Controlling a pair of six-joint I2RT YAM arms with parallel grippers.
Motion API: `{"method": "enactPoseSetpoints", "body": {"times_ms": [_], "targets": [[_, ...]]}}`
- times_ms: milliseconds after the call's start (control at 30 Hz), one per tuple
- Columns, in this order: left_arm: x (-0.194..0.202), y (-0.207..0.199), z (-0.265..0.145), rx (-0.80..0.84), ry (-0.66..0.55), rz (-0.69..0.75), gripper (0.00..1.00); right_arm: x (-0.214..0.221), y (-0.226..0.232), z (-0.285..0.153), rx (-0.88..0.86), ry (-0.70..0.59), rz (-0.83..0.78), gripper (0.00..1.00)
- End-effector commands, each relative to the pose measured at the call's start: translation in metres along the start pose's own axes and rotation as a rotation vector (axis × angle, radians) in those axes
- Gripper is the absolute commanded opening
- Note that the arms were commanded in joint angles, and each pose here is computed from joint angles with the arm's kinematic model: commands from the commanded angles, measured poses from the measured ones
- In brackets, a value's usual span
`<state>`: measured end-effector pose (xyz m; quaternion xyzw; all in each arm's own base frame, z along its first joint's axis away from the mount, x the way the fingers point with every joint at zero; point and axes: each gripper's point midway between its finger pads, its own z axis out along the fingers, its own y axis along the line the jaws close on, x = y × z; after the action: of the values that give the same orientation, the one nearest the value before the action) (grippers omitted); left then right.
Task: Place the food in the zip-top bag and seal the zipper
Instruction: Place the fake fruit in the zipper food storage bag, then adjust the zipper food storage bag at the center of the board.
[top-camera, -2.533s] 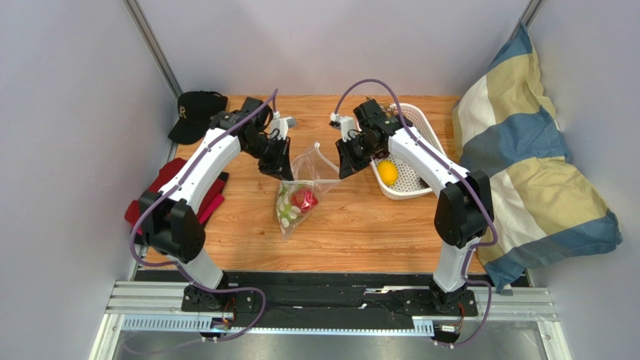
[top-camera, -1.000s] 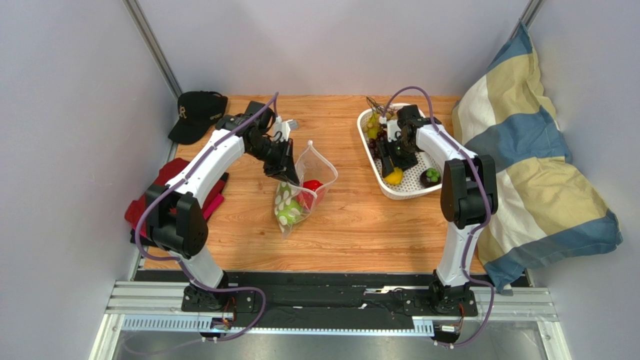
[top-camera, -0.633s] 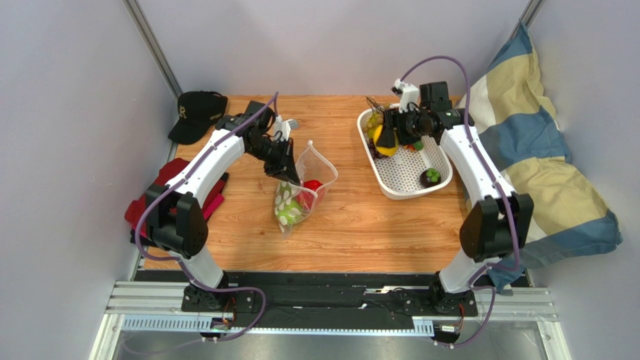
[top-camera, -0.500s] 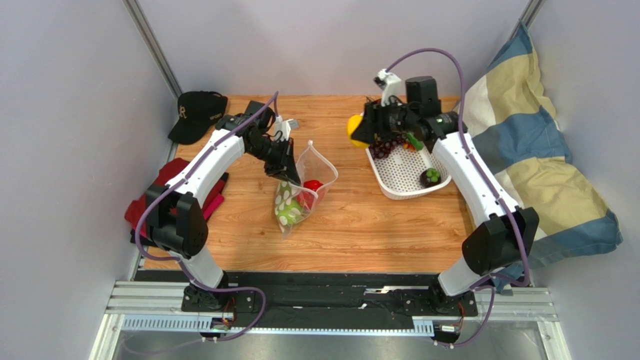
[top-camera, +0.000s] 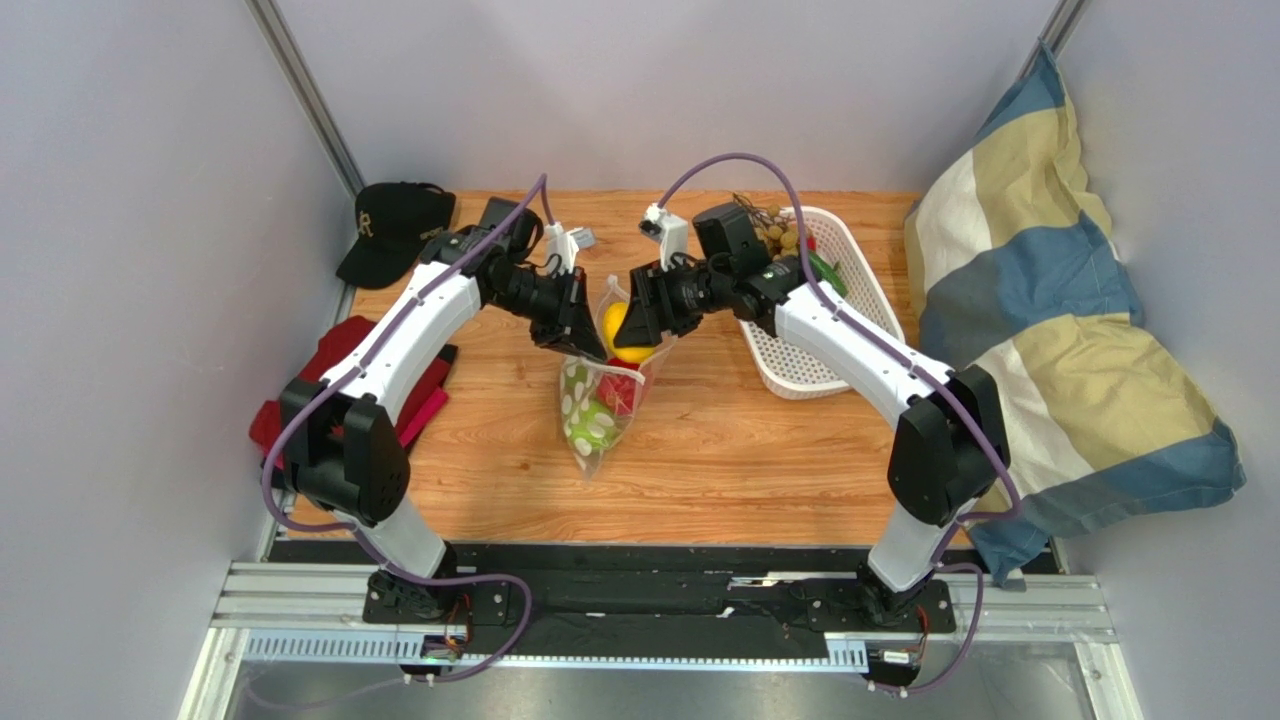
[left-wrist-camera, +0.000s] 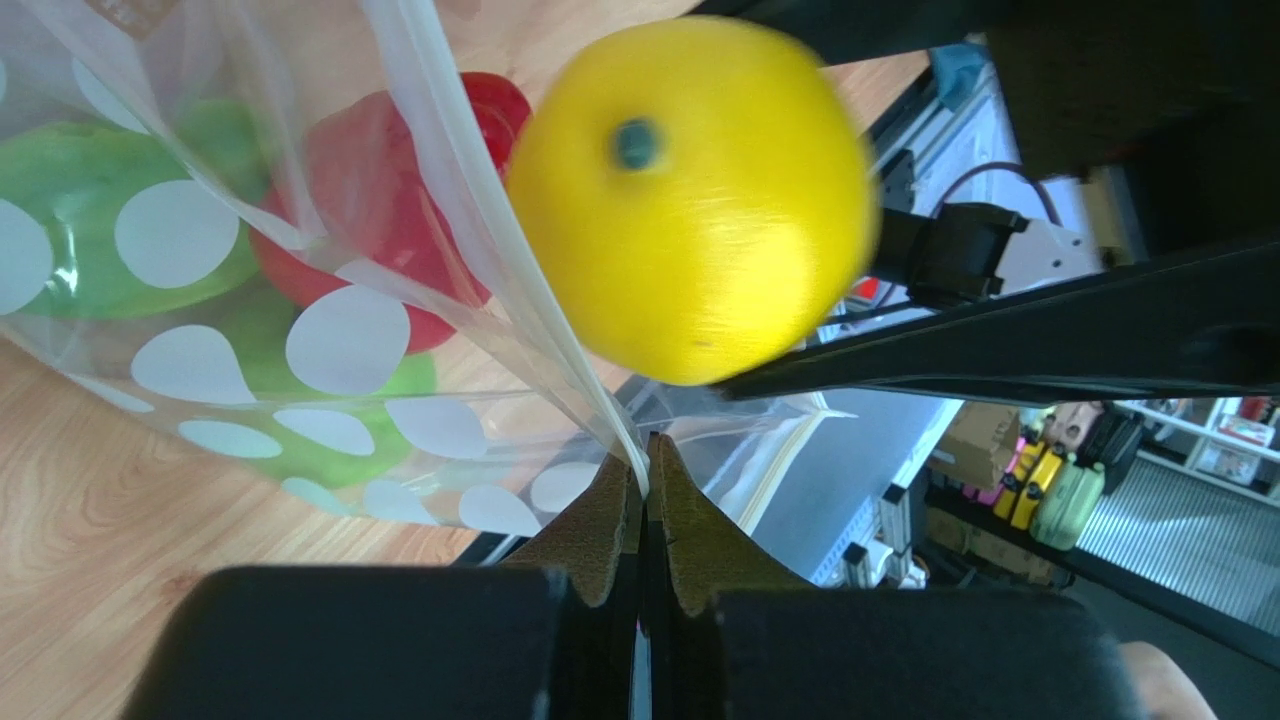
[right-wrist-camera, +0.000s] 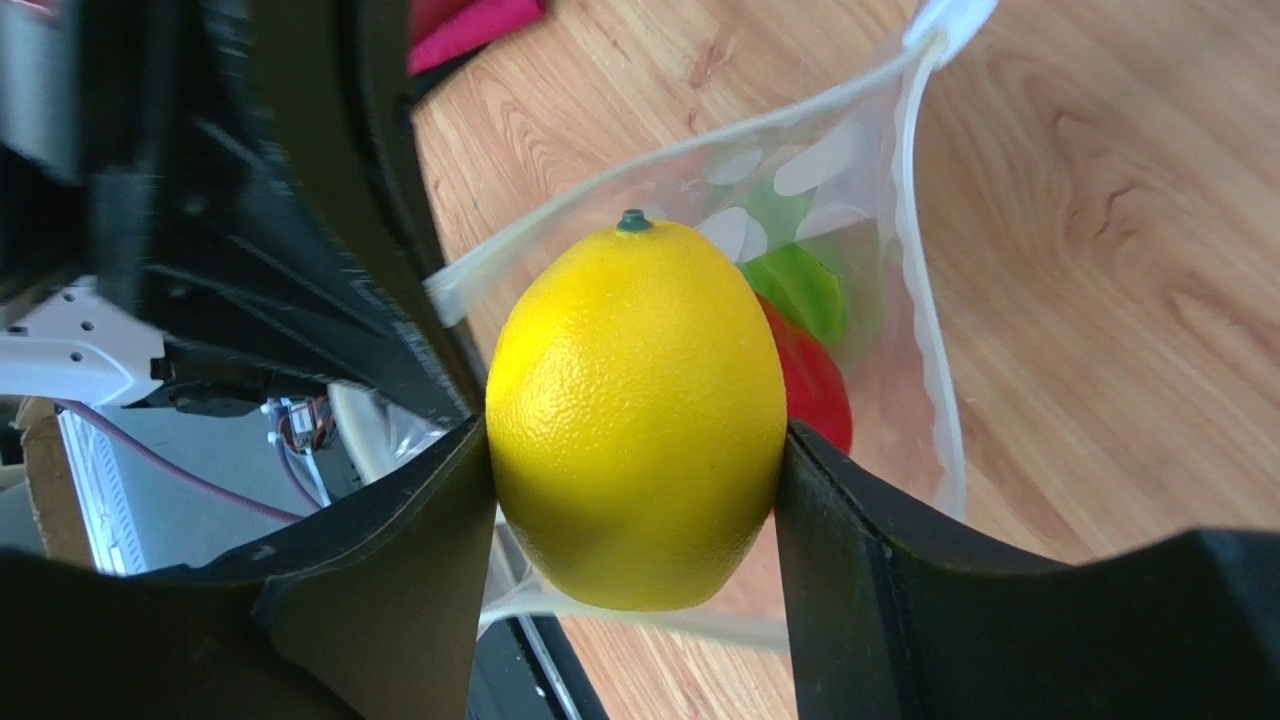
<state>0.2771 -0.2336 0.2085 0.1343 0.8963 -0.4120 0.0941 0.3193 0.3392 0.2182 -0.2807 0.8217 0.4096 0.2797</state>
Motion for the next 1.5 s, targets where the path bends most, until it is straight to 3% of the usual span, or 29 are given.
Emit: {"method": "enactPoseSetpoints", "body": {"times_ms": [0,67,167,300,400,633,700,800,833,867,967,1133,1200,1300,1467], "targets": [[-0.005,-0.026,-0.016,0.085,-0.064,0.059,0.0,-0.006,0.007,0.004,-0.004,0.004,-0.048,0.74],[-0.005,-0.027,-0.018,0.086,-0.073,0.066,0.0,-0.013,0.01,-0.004,0.009,0.004,-0.063,0.86],[-0.002,-0.027,-0.019,0.091,-0.072,0.067,0.0,-0.032,0.01,-0.028,0.018,-0.048,-0.064,0.87],[0.0,-0.027,-0.02,0.092,-0.074,0.077,0.0,-0.04,-0.014,-0.05,0.123,-0.087,-0.069,0.84],[0.001,-0.028,-0.021,0.097,-0.076,0.09,0.0,-0.018,-0.044,-0.05,0.243,-0.025,-0.072,0.8],[0.005,-0.029,-0.023,0.1,-0.081,0.112,0.0,0.032,-0.052,-0.029,0.178,0.132,0.023,0.75],[0.005,-0.03,-0.024,0.102,-0.085,0.123,0.0,0.036,-0.049,-0.021,0.134,0.151,0.047,0.69],[0.009,-0.03,-0.024,0.104,-0.083,0.127,0.0,0.036,-0.049,-0.013,0.097,0.165,0.074,0.31],[0.009,-0.031,-0.026,0.103,-0.088,0.138,0.0,0.027,-0.044,-0.014,0.078,0.15,0.064,0.06],[0.01,-0.03,-0.026,0.098,-0.084,0.136,0.0,0.023,-0.038,-0.016,0.052,0.142,0.068,0.0],[0.009,-0.025,-0.031,0.037,-0.105,0.155,0.0,-0.005,-0.007,-0.037,-0.026,0.069,0.073,0.0],[0.0,0.01,-0.045,-0.211,-0.197,0.195,0.0,-0.034,0.035,-0.068,-0.079,-0.073,0.01,0.0],[0.002,0.033,-0.039,-0.29,-0.185,0.17,0.0,-0.013,0.025,-0.057,-0.046,-0.015,0.006,0.0],[0.006,0.044,-0.024,-0.275,-0.119,0.137,0.0,0.017,0.002,-0.039,-0.006,0.091,0.035,0.0],[0.0,0.049,-0.01,-0.249,-0.106,0.117,0.0,0.016,-0.024,-0.026,0.07,0.127,0.015,0.0]]}}
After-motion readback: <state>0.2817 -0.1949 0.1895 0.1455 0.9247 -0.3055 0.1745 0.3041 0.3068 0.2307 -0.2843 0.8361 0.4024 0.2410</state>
